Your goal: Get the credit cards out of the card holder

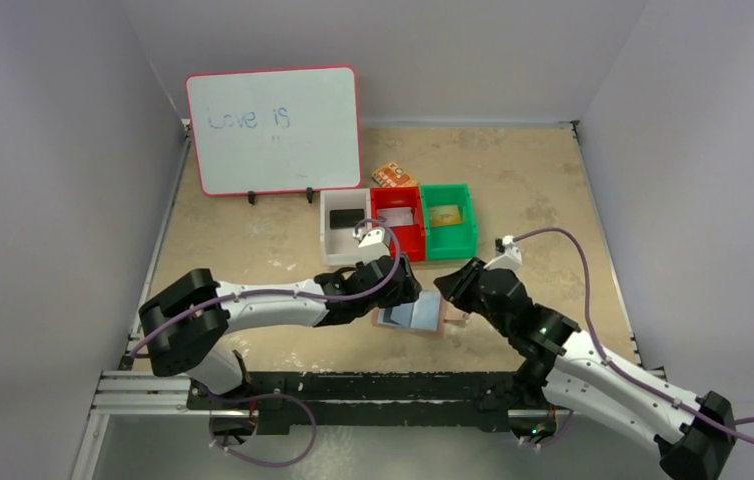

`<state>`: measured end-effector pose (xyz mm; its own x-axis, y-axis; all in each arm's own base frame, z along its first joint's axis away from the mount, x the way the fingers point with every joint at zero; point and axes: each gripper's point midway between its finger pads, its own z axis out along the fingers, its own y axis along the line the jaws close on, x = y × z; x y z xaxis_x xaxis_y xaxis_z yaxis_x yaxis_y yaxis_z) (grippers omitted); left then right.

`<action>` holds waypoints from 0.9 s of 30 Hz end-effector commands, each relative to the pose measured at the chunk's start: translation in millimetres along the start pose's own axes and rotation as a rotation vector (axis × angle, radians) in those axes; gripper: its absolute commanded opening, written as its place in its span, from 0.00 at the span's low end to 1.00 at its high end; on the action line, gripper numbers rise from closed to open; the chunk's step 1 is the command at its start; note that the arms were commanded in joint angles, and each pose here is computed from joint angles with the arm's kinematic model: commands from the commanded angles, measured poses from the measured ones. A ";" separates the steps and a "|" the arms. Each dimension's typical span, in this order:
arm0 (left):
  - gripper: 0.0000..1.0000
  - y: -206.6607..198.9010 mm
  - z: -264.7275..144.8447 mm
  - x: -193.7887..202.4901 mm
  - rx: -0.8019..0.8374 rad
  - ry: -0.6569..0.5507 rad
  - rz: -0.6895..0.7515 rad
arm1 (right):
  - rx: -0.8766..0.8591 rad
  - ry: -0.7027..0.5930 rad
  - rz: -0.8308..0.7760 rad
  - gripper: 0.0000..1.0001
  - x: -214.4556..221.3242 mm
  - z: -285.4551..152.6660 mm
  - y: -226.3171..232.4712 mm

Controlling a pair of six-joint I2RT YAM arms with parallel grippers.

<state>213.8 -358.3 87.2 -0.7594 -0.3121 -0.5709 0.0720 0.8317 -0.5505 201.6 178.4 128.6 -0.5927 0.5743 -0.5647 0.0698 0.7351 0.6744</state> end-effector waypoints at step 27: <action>0.47 -9.9 41.2 77.7 0.160 0.197 -0.080 | 0.070 -0.020 0.097 0.14 4.3 -2.3 -23.8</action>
<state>188.8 -421.1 39.6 -0.8743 -0.2605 -0.4095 0.1311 0.6855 -0.7162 194.0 157.6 119.9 -0.5523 0.6560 -0.5144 0.1798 0.6963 0.6948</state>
